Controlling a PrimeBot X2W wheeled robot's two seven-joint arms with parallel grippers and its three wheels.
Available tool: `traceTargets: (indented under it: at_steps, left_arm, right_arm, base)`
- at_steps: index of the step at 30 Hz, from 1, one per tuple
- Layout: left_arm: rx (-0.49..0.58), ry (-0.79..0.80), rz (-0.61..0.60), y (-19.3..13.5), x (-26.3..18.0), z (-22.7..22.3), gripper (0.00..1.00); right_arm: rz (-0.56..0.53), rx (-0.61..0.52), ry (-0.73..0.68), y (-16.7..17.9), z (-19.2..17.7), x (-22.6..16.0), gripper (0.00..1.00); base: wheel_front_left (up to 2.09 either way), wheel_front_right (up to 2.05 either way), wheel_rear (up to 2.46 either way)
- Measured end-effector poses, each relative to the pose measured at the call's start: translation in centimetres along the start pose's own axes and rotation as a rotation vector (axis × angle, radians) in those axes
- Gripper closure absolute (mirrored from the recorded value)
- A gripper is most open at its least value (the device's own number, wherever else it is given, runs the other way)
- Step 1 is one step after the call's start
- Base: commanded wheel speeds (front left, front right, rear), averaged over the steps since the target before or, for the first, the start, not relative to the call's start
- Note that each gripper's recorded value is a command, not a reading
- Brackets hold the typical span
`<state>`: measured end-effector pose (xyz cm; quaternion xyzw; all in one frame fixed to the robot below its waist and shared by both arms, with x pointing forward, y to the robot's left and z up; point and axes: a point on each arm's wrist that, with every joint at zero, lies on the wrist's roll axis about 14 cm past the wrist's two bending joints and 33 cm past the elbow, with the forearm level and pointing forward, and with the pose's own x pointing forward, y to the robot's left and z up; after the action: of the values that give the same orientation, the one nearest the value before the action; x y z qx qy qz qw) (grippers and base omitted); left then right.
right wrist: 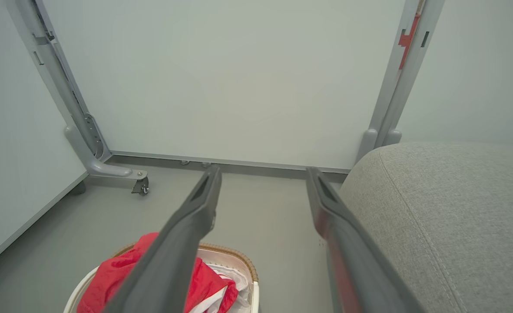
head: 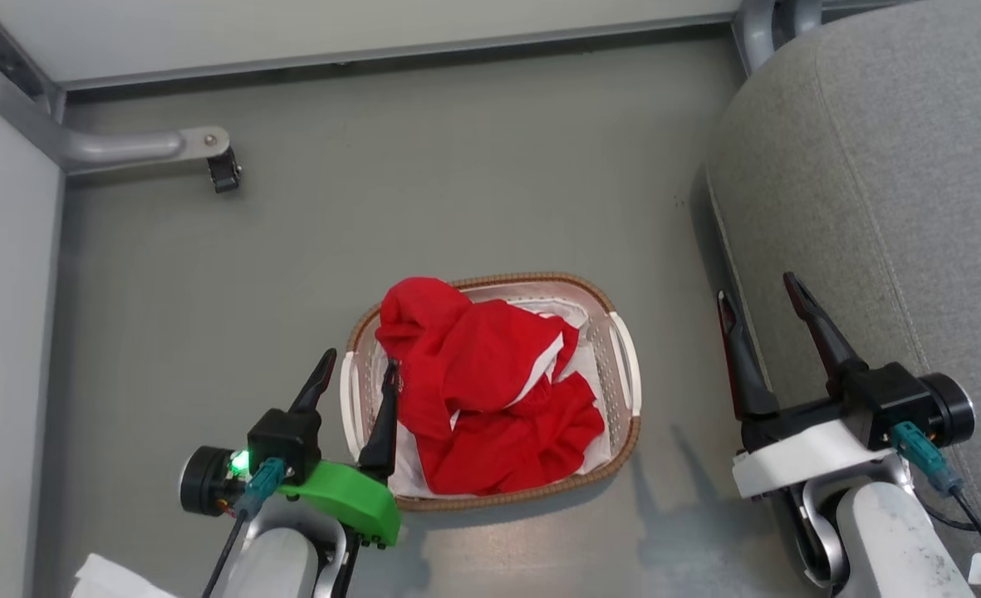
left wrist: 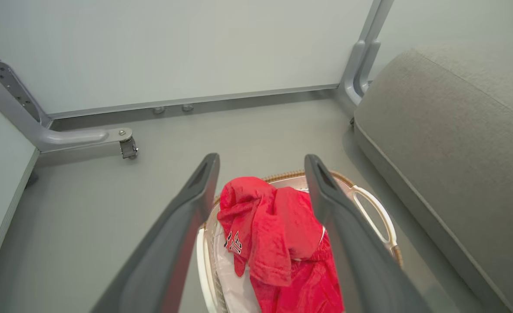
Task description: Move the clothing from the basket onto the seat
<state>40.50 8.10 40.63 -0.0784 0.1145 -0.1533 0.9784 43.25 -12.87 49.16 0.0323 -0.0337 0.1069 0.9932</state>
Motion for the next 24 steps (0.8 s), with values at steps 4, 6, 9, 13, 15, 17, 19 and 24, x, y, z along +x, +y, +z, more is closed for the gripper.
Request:
traceTargets:
  at_steps: [4,6,9,13,15,17,19,24]
  left_arm:
    - [0.012,0.122,-0.036,0.0,2.4,-3.7,0.00]
    - [0.028,0.185,-0.054,0.1,3.5,-5.7,0.00]
    - [0.032,0.269,-0.056,0.9,4.9,-8.4,0.00]
    - [0.048,0.359,-0.067,1.6,6.0,-11.6,0.00]
    - [0.048,0.394,-0.076,1.7,6.7,-12.9,0.00]
    - [0.051,0.421,-0.085,1.8,7.1,-14.0,0.00]
    - [0.044,0.448,-0.090,1.8,7.8,-15.3,0.00]
    - [0.021,0.504,-0.109,1.3,8.5,-18.0,0.00]
  right_arm:
    - [-0.020,0.004,0.020,-1.1,-1.3,1.2,0.00]
    - [-0.033,0.011,0.029,-1.7,-2.0,1.8,0.00]
    - [-0.049,0.024,0.041,-2.5,-2.9,2.5,0.00]
    - [-0.074,0.038,0.063,-3.5,-4.1,2.7,0.00]
    - [-0.093,0.041,0.078,-4.3,-4.8,2.6,0.00]
    - [-0.111,0.043,0.094,-4.9,-5.4,2.4,0.00]
    - [-0.133,0.043,0.116,-5.7,-6.2,2.1,0.00]
    - [-0.171,0.039,0.154,-7.1,-7.6,1.5,0.00]
  base:
    - [0.00,0.00,0.00]
    - [0.00,0.00,0.00]
    - [0.00,0.00,0.00]
    - [0.00,0.00,0.00]
    - [0.00,0.00,0.00]
    - [0.00,0.00,0.00]
    - [0.00,0.00,0.00]
    - [0.00,0.00,0.00]
